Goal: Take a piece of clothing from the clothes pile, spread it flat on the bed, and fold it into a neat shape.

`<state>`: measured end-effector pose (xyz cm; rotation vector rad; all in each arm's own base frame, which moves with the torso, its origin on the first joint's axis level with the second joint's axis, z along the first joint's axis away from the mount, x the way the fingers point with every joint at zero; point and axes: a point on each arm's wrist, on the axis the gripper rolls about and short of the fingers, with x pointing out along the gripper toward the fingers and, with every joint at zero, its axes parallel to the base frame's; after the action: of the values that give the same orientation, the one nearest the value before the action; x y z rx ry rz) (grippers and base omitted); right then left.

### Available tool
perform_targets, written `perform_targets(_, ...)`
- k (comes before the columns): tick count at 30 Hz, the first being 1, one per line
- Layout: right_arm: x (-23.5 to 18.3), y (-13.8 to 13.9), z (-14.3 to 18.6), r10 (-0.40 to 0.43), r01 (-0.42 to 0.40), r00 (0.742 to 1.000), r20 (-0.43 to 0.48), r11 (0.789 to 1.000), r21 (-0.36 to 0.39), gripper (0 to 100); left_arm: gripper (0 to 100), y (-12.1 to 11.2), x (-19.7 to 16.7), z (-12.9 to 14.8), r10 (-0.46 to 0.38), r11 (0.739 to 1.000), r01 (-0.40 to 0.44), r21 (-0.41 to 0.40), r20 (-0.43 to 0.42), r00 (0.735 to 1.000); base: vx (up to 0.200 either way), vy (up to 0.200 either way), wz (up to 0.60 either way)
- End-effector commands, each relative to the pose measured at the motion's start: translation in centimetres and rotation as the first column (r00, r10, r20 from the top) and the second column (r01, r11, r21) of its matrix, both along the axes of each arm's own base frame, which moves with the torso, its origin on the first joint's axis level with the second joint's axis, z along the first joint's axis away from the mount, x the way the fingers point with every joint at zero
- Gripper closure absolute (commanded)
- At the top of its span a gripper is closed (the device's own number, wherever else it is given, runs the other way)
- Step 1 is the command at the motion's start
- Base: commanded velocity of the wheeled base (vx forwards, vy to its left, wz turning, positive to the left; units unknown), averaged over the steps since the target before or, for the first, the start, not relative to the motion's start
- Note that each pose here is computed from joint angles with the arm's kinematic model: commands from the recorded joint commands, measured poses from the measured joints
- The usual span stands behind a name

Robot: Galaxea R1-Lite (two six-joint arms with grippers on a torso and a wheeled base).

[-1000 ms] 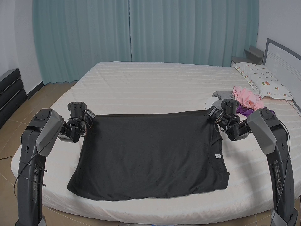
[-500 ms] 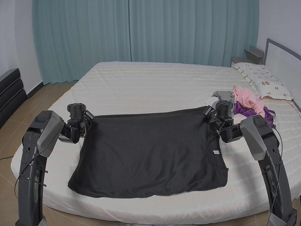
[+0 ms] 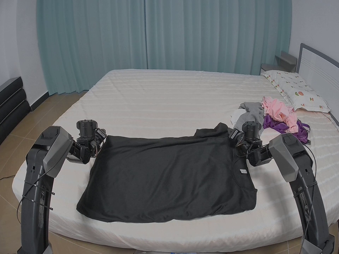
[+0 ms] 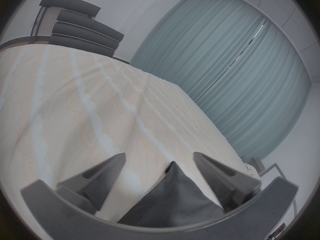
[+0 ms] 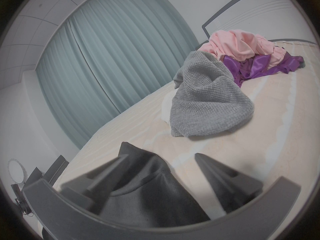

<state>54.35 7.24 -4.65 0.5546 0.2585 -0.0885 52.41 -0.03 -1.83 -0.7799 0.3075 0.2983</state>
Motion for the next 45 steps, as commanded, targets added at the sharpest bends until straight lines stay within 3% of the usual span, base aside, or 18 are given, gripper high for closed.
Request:
perform_targets(1, -1.0, -0.7, 2.8, 0.001, -0.001, 1.000, 0.000, 1.000, 0.019, 0, 0, 0.1, -0.8, 0.6, -0.004, 1.000, 0.004, 0.002, -0.017, 1.000, 0.000, 0.000, 0.00)
perform_targets(6, -4.4, -2.0, 7.4, 0.062, -0.062, 0.998, 0.000, 0.997, 0.054, 0, 0, 0.7, -2.8, 4.7, -0.011, 1.000, 0.011, -0.007, 0.002, 1.000, 0.000, 0.000, 0.00)
perform_targets(12, -10.0, -2.6, 10.1, 0.155, -0.151, 0.987, -0.040, 0.985, 0.086, 0, 0, 1.3, -7.1, 9.0, -0.068, 0.997, 0.067, -0.047, -0.009, 0.998, 0.000, 0.000, 0.00)
perform_targets(15, -15.4, -2.9, 10.6, 0.234, -0.222, 0.967, -0.103, 0.968, 0.114, 0, 0, 1.1, -12.2, 10.1, -0.139, 0.987, 0.135, -0.090, -0.048, 0.989, 0.000, 0.000, 0.00)
perform_targets(16, -15.4, -2.9, 10.6, 0.234, -0.222, 0.967, -0.103, 0.968, 0.114, 0, 0, 1.1, -12.2, 10.1, -0.139, 0.987, 0.135, -0.090, -0.048, 0.989, 0.000, 0.000, 0.00)
perform_targets(19, -19.4, -3.1, 10.5, 0.258, -0.245, 0.961, -0.103, 0.962, 0.124, 0, 0, 0.9, -16.6, 9.9, -0.139, 0.985, 0.131, -0.109, -0.063, 0.988, 0.000, 0.000, 0.00)
perform_targets(26, -24.7, -2.9, 9.4, 0.280, -0.253, 0.941, -0.188, 0.955, 0.157, 0, 0, 0.6, -22.4, 10.5, -0.151, 0.983, 0.141, -0.117, -0.078, 0.985, 0.000, 0.000, 0.00)
perform_targets(29, -26.8, -2.9, 9.2, 0.276, -0.228, 0.934, -0.226, 0.949, 0.216, 0, 0, 0.2, -24.8, 9.6, -0.163, 0.981, 0.145, -0.128, -0.135, 0.977, 0.000, 0.000, 0.00)
perform_targets(32, -28.3, -2.9, 8.7, 0.280, -0.208, 0.923, -0.265, 0.940, 0.269, 0, 0, -0.2, -25.9, 8.5, -0.176, 0.979, 0.151, -0.140, -0.188, 0.966, 0.000, 0.000, 0.00)
perform_targets(45, -30.6, -3.0, 7.6, 0.326, -0.234, 0.887, -0.328, 0.928, 0.289, 0, 0, -0.5, -28.0, 7.0, -0.258, 0.953, 0.200, -0.229, -0.262, 0.930, 0.000, 0.000, 0.00)
